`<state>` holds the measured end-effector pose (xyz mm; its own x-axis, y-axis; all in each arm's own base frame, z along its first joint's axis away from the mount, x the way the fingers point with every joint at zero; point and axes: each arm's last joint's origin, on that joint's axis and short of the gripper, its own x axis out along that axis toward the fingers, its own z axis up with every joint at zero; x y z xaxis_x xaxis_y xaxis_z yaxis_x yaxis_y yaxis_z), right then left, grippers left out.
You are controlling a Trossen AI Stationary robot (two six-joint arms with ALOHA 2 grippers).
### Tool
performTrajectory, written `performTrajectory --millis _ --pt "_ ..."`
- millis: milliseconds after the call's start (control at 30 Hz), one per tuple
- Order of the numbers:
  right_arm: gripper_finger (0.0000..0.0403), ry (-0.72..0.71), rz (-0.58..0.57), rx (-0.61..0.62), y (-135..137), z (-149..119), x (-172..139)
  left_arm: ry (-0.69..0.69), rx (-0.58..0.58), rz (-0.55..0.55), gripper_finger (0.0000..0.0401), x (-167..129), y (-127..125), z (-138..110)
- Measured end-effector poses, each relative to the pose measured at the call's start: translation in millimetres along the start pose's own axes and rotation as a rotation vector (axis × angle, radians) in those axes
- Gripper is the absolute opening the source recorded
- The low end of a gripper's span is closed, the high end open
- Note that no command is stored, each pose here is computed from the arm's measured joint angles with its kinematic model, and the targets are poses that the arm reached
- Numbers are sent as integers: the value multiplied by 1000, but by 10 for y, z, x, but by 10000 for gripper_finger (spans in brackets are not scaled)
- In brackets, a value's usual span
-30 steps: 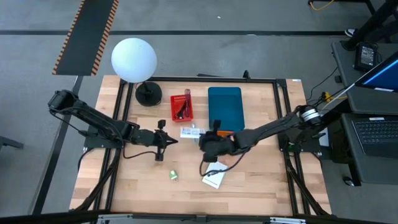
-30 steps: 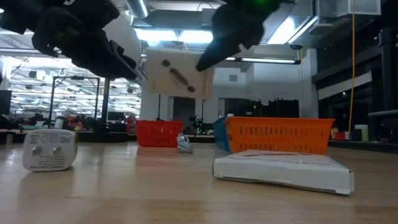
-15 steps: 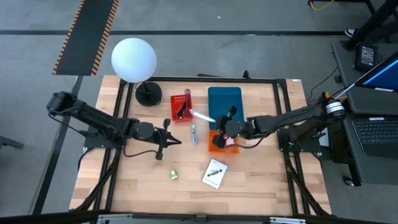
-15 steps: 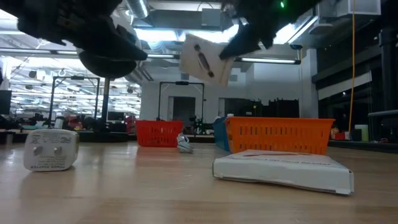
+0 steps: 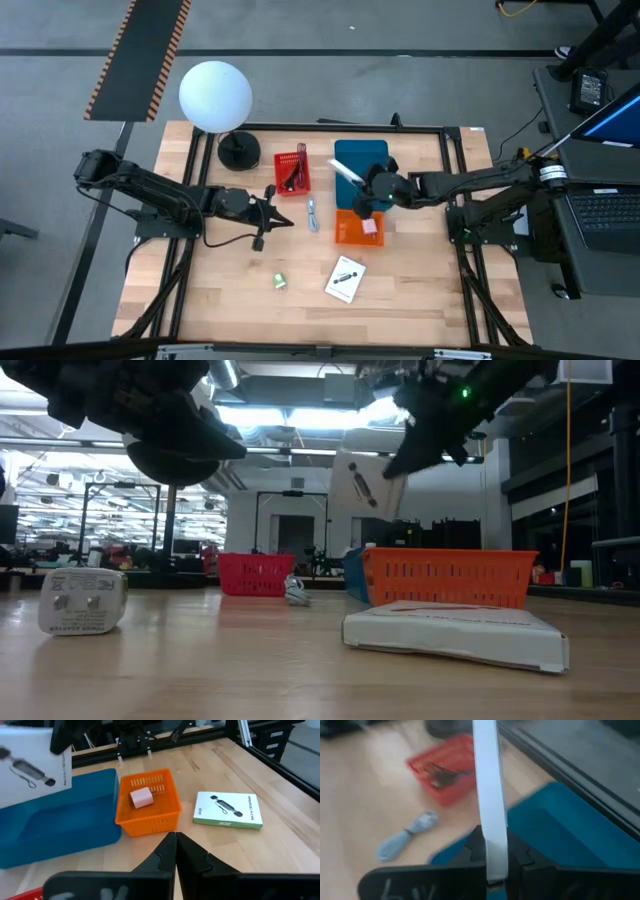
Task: Pick and place items into bin
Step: Put the left white card reader box into the blue bin
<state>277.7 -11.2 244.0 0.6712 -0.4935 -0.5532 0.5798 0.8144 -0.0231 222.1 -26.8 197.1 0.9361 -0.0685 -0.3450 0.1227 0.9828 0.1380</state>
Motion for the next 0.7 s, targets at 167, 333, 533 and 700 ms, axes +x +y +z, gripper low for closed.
performTrajectory --millis 167,333,533,700 --pt "13 102 -49 57 -197 -38 86 4 -1 -1 3 0 -2 -4" --pt "13 161 -8 130 -383 -5 178 5 -2 0 3 0 -1 -4" --pt "13 227 -42 201 -617 -10 254 5 -3 0 3 0 -2 -4" --pt "13 244 -42 223 -672 -15 313 5 -2 0 3 0 -2 -4"
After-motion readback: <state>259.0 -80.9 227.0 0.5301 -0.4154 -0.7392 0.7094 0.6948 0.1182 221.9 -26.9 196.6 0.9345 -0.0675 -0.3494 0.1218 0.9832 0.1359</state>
